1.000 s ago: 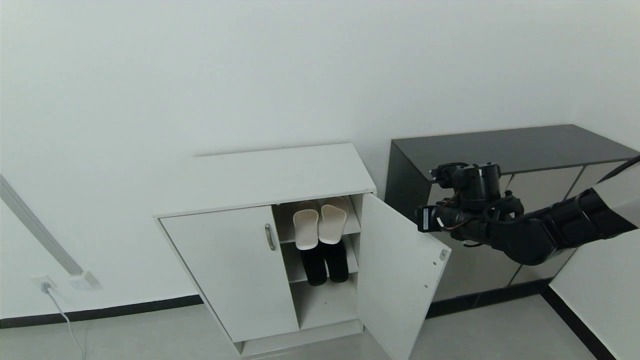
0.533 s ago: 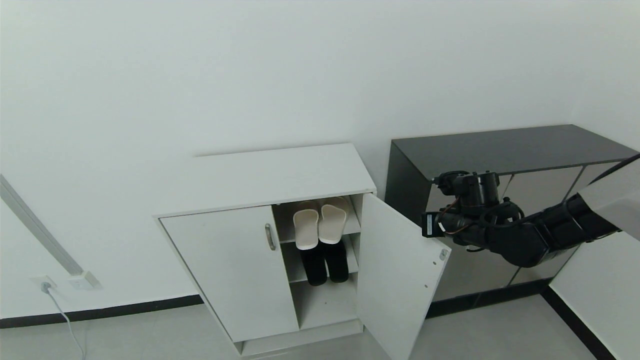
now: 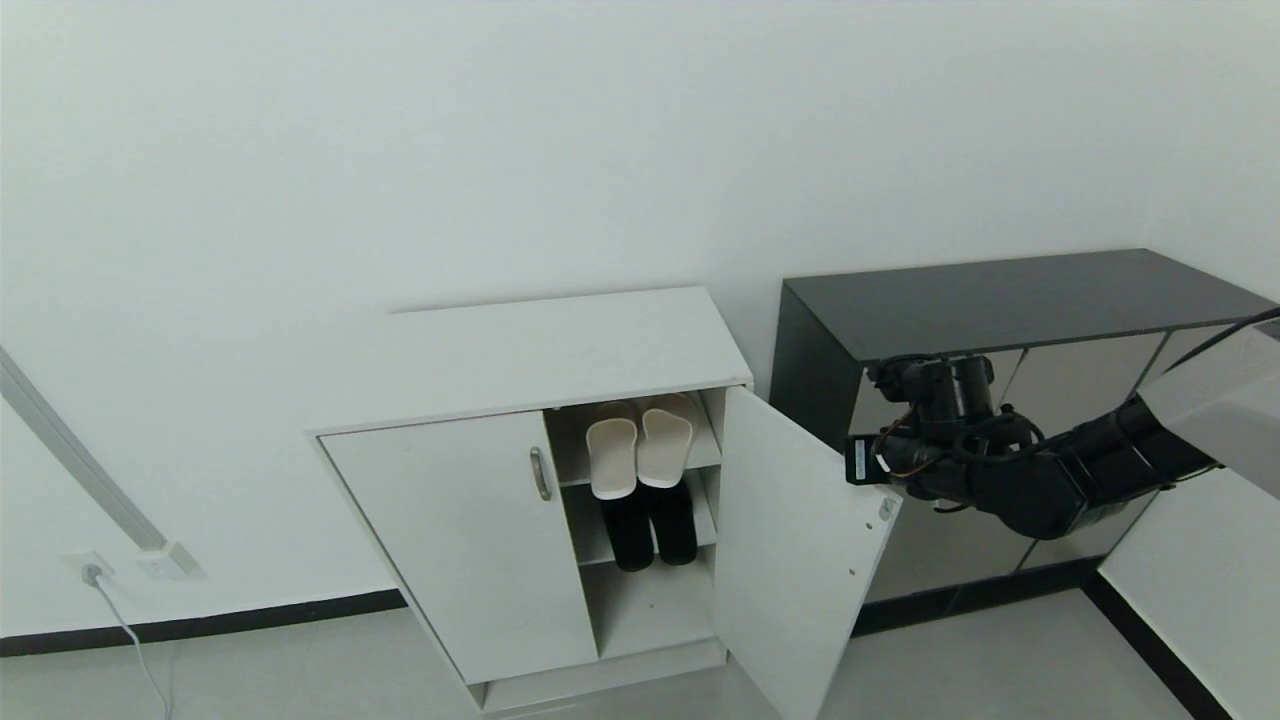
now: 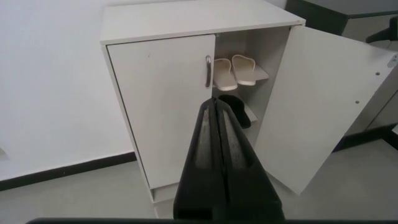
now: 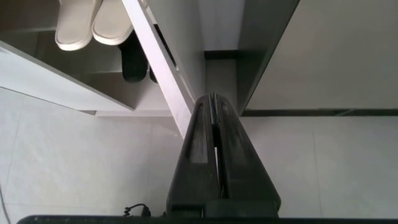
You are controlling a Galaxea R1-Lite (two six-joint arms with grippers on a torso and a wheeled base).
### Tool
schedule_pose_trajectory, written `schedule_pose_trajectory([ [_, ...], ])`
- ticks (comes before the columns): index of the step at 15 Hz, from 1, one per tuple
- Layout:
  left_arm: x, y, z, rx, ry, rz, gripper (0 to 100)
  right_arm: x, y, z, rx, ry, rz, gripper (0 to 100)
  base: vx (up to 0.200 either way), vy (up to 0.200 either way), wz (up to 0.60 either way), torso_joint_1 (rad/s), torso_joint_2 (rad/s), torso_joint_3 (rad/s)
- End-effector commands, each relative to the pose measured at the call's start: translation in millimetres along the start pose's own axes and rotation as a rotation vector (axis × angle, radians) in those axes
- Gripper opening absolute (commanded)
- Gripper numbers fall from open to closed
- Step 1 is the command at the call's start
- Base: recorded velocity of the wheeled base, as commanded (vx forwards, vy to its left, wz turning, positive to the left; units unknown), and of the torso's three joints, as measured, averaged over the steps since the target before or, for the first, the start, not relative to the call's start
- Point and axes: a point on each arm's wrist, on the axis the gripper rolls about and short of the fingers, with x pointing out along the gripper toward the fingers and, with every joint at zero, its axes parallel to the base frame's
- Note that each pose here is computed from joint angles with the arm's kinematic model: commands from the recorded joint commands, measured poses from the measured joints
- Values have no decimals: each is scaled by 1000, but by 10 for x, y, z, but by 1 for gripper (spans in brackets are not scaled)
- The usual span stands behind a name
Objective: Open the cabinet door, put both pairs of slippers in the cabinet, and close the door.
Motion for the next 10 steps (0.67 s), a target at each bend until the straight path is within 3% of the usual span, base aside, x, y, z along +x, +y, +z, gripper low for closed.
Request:
schedule_pose_trajectory([
  [1, 1, 0, 0, 0, 1, 1, 0, 9, 0, -18, -1, 5, 0, 0, 0, 0, 0, 0, 0, 0],
  [10, 1, 0, 0, 0, 1, 0, 0, -58, 106, -62, -13, 18, 24, 0, 0, 0, 0, 0, 0, 0],
])
